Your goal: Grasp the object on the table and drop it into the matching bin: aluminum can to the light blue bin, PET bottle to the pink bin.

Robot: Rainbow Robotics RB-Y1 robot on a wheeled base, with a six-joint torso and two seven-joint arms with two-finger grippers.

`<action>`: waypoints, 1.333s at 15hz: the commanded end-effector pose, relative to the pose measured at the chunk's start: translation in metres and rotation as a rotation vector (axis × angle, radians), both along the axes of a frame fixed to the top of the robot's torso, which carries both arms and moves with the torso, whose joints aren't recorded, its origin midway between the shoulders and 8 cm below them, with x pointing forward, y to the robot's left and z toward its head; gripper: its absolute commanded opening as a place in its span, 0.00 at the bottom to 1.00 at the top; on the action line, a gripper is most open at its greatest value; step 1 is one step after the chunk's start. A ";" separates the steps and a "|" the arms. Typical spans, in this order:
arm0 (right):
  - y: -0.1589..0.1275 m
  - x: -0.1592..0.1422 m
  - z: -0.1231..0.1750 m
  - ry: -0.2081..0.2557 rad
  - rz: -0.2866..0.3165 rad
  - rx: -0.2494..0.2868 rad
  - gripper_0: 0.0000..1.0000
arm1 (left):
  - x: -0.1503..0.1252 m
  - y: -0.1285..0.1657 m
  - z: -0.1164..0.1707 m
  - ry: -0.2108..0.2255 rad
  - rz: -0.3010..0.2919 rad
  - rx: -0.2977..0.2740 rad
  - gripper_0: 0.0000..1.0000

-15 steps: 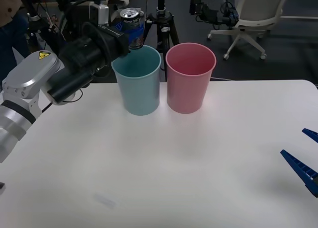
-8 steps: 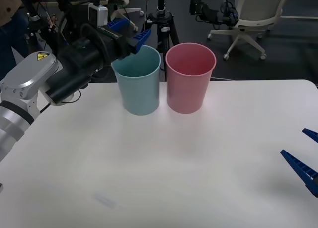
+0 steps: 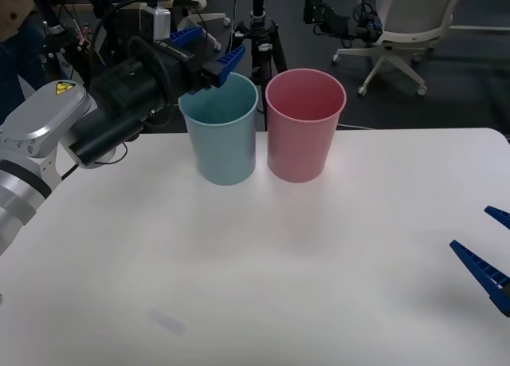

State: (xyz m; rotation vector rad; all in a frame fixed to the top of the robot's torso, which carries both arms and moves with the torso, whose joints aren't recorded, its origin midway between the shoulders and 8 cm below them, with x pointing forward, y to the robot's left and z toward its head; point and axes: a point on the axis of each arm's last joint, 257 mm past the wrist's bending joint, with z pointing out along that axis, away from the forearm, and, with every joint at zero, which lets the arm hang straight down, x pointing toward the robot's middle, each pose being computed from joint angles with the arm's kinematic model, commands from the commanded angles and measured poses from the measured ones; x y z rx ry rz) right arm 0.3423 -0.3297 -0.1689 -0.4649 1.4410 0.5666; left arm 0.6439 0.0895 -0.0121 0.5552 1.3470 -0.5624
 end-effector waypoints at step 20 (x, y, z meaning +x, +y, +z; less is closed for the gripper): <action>0.000 0.000 0.000 0.000 0.000 0.000 1.00 | -0.172 0.144 -0.037 -0.034 -0.145 0.085 1.00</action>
